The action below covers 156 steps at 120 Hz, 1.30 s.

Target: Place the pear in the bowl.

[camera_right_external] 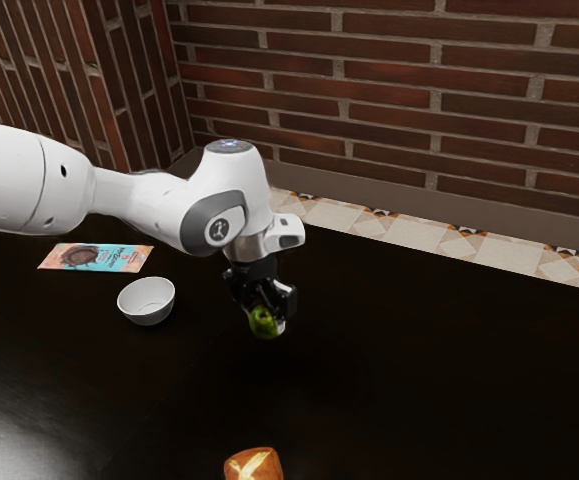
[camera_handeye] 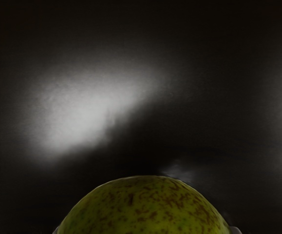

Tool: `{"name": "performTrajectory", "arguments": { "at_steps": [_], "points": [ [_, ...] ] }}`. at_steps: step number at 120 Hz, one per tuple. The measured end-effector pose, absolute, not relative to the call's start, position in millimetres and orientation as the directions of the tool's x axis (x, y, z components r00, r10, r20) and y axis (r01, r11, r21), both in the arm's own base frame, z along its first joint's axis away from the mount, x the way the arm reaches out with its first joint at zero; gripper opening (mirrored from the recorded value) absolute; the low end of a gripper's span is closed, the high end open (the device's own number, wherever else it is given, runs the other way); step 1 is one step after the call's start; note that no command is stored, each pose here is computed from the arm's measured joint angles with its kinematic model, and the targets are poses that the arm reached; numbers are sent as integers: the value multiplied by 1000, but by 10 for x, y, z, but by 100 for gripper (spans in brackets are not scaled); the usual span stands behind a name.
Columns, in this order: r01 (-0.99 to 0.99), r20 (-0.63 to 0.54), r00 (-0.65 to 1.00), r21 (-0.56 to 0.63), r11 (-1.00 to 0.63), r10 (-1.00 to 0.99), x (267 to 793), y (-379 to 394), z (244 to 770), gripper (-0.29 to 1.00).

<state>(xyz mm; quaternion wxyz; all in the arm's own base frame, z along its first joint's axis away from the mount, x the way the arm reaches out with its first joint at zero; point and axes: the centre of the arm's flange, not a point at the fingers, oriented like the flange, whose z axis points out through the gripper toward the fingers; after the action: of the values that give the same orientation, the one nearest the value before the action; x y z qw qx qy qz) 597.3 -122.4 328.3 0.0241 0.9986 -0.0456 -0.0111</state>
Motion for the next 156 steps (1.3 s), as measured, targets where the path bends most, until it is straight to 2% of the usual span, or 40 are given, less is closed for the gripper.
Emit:
{"name": "performTrajectory", "arguments": {
  "at_steps": [33,54,96,156],
  "points": [
    [-4,-57,998,-39,-999,-2,6353,117,3604,26],
    [22,-110,994,-73,-997,30,6321,858,3629,26],
    [-56,-224,974,-42,-998,-45,5909,1153,3378,25],
    [-124,-250,962,-52,-991,-108,6259,1360,3067,26]
  ]
}}
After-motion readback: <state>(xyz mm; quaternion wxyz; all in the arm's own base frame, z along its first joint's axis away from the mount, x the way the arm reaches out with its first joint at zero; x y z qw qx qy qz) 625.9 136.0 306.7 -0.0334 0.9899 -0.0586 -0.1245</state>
